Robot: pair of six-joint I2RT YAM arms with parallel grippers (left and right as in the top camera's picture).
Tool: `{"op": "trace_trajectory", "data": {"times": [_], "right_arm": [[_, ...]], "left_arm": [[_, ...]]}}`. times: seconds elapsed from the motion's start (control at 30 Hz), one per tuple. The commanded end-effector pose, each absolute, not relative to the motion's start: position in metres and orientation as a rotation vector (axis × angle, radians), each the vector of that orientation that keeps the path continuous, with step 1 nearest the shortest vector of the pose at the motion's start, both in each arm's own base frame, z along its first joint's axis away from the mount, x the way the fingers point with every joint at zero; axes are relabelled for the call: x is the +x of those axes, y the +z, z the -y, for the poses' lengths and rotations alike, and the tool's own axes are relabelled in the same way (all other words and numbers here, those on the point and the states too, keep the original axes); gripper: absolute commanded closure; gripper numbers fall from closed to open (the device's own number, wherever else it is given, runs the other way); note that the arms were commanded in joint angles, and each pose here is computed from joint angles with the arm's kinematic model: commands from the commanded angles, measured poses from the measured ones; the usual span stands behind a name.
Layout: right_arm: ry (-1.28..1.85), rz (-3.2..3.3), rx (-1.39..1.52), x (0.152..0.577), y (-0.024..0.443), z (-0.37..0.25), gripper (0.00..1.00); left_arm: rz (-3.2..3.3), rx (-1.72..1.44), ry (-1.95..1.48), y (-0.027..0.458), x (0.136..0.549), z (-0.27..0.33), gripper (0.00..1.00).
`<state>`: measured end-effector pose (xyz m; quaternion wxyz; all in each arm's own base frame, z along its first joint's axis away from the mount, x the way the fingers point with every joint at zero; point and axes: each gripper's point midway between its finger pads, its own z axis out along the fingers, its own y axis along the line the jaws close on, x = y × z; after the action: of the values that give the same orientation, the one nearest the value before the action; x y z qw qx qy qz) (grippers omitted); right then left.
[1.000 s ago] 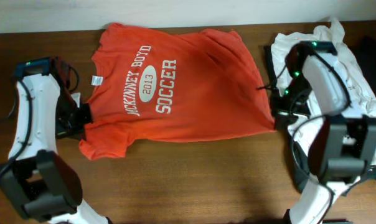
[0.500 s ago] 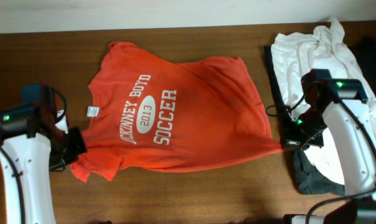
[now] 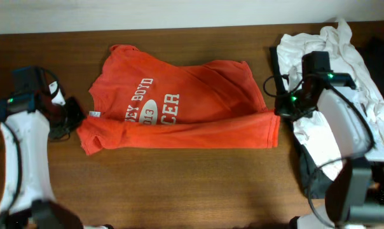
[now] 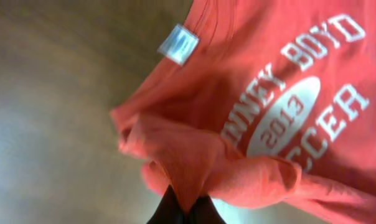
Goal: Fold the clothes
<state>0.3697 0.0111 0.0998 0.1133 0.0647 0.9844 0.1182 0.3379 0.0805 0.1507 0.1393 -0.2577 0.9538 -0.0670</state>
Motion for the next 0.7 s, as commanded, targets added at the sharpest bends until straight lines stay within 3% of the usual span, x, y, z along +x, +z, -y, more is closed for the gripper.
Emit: {"op": "trace_trajectory", "data": {"times": [0.0,0.23,0.27,0.3,0.37,0.47,0.6,0.67], "right_arm": [[0.383,-2.882,0.196,0.387,0.075,-0.013,0.96],[0.406,-2.79,0.12,0.419,0.066,-0.027,0.95],[0.406,-2.771,0.108,0.423,0.068,-0.029,0.65],[0.406,-2.767,0.106,0.424,0.069,-0.029,0.48],[0.406,-2.779,0.112,0.421,0.07,-0.028,0.45],[0.389,-2.791,0.088,0.419,0.077,-0.024,0.31],[0.37,-2.811,0.066,0.417,0.102,-0.022,0.3],[0.362,-2.887,0.084,0.401,0.106,-0.021,0.34]], "left_arm": [[-2.791,-0.75,-0.297,0.114,0.363,-0.073,1.0],[-2.75,-0.71,-0.371,0.074,0.404,-0.073,1.0],[-2.719,-0.686,-0.415,0.077,0.412,-0.07,0.99],[-2.698,-0.627,-0.462,0.081,0.418,-0.064,0.83],[-2.681,-0.477,-0.532,0.091,0.423,-0.054,0.29],[-2.683,-0.358,-0.503,0.11,0.421,-0.054,0.07],[-2.634,-0.336,-0.476,0.146,0.419,-0.053,0.06],[-2.666,-0.332,-0.485,0.151,0.407,-0.046,0.06]]}}
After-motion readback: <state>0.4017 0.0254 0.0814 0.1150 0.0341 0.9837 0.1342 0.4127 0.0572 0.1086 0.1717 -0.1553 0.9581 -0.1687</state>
